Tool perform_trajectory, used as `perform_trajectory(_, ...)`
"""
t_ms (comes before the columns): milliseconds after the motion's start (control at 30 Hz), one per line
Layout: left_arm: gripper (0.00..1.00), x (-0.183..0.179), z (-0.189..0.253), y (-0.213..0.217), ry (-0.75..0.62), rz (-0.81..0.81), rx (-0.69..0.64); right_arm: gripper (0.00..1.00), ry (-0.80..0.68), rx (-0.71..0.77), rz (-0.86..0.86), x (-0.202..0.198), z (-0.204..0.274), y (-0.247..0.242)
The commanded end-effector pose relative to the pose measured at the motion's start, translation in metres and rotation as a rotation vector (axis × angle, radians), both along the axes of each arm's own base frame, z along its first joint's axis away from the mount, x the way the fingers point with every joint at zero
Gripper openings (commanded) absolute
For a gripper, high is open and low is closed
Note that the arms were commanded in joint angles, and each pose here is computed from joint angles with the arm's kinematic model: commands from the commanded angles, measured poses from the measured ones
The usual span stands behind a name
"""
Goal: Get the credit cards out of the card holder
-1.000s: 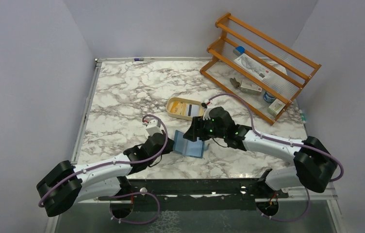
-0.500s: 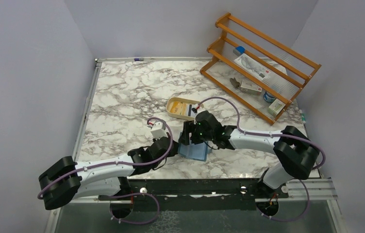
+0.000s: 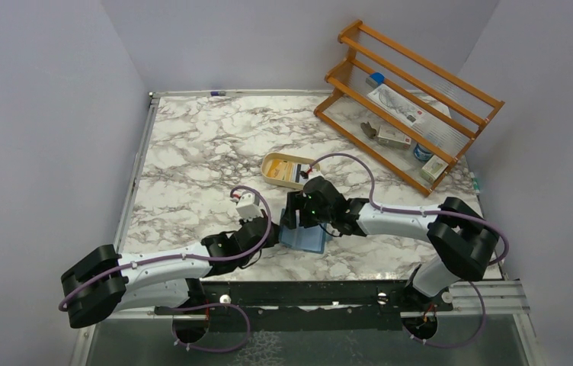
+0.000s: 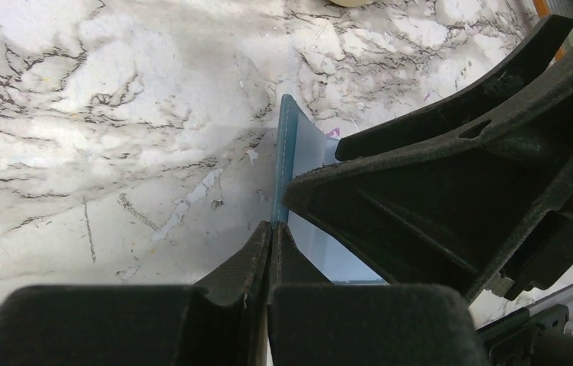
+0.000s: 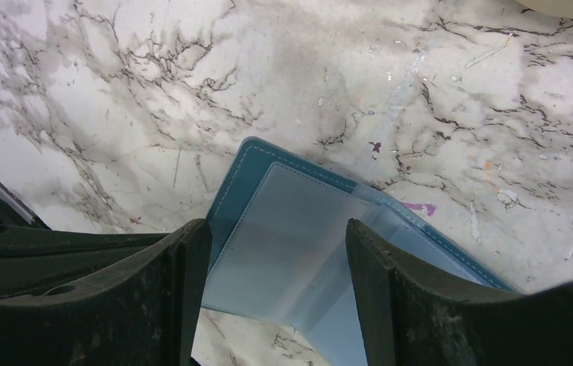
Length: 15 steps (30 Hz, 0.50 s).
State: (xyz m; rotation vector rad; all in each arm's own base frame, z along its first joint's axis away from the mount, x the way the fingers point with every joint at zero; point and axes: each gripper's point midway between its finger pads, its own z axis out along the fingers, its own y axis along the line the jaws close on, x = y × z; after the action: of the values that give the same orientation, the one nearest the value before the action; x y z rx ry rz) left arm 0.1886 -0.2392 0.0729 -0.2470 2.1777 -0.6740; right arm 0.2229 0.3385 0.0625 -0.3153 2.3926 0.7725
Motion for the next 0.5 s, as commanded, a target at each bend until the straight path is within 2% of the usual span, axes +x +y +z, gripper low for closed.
perform_trajectory(0,0.0,0.001,0.002,0.003,-0.011,0.026,-0.005,0.7,0.002,-0.027,-0.034,0.0,-0.009,-0.006)
perform_trajectory(467,0.0,-0.001,0.003,0.005,-0.017,0.029,-0.003,0.7,0.032,-0.07,-0.014,-0.004,-0.032,-0.001)
